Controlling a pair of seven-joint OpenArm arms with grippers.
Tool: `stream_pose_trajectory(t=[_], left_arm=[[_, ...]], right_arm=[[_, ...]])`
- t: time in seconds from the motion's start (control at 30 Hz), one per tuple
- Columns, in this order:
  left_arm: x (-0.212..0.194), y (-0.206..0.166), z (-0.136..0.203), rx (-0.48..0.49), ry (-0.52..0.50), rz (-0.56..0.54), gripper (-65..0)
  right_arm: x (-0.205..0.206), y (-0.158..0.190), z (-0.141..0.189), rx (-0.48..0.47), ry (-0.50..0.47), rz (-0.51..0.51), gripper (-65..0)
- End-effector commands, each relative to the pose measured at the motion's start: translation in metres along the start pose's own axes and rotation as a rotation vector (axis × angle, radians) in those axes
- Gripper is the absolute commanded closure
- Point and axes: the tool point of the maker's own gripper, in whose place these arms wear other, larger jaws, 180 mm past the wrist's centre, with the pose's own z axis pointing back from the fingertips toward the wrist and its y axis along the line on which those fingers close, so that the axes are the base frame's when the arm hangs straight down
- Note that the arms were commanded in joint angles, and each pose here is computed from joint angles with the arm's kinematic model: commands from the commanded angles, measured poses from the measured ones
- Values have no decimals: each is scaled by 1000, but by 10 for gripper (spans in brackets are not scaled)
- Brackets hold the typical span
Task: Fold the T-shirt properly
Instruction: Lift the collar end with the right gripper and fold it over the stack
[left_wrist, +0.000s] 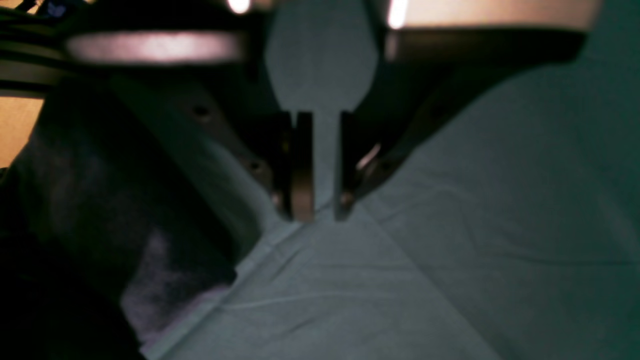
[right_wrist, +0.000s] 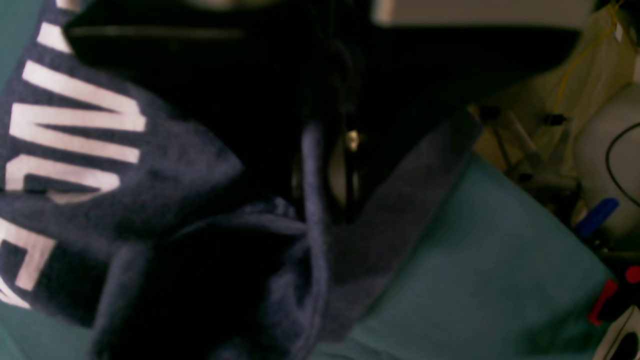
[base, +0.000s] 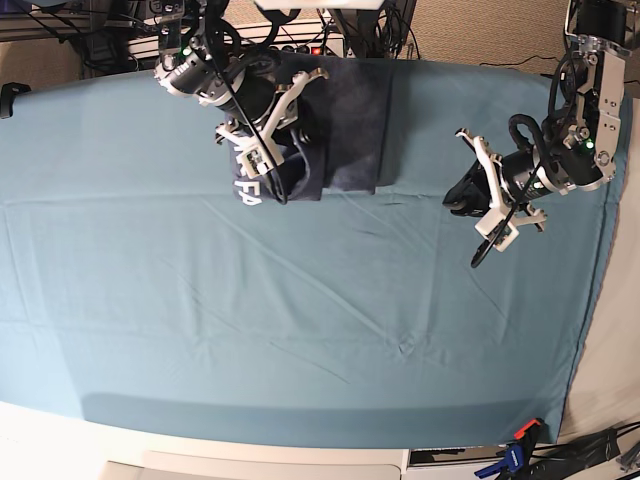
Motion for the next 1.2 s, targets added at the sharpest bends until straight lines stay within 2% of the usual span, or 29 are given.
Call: stream_pose_trajectory(t=[0.0,0.1,0.13,0.23,0.3,0.53,0.7,0.83,0.97,1.07,1.17], left_arm=[[14,3,5,4,-41,-21,-63],[14,3,5,4,-40,-21,-62],[14,3,5,4,-40,-21,-62],[14,3,5,4,-40,-21,-62],[14,3,5,4,-40,-21,-62],[14,3,5,4,-40,-22,-62],[14,3,5,4,-40,-21,-62],[12,6,7,10,-30,-30,-63],[10,11,12,20,-11,-46,-65],[8,14,14,24,-3,-53,-65],[9,12,14,15,-8,-46,-65]], right_arm=[[14,8,1,29,-59,4,0],[14,14,-1,46,-55,9,0],[14,16,-1,53,-55,11,-21],[14,22,-3,72,-56,18,-156],[15,26,-4,82,-56,22,-190],[19,41,-5,122,-65,40,-190],[40,72,4,214,-131,97,-190],[60,85,16,232,-193,144,-190],[73,81,27,168,-223,218,-190],[69,60,27,41,-175,294,-189],[61,31,27,-110,-110,329,-189]])
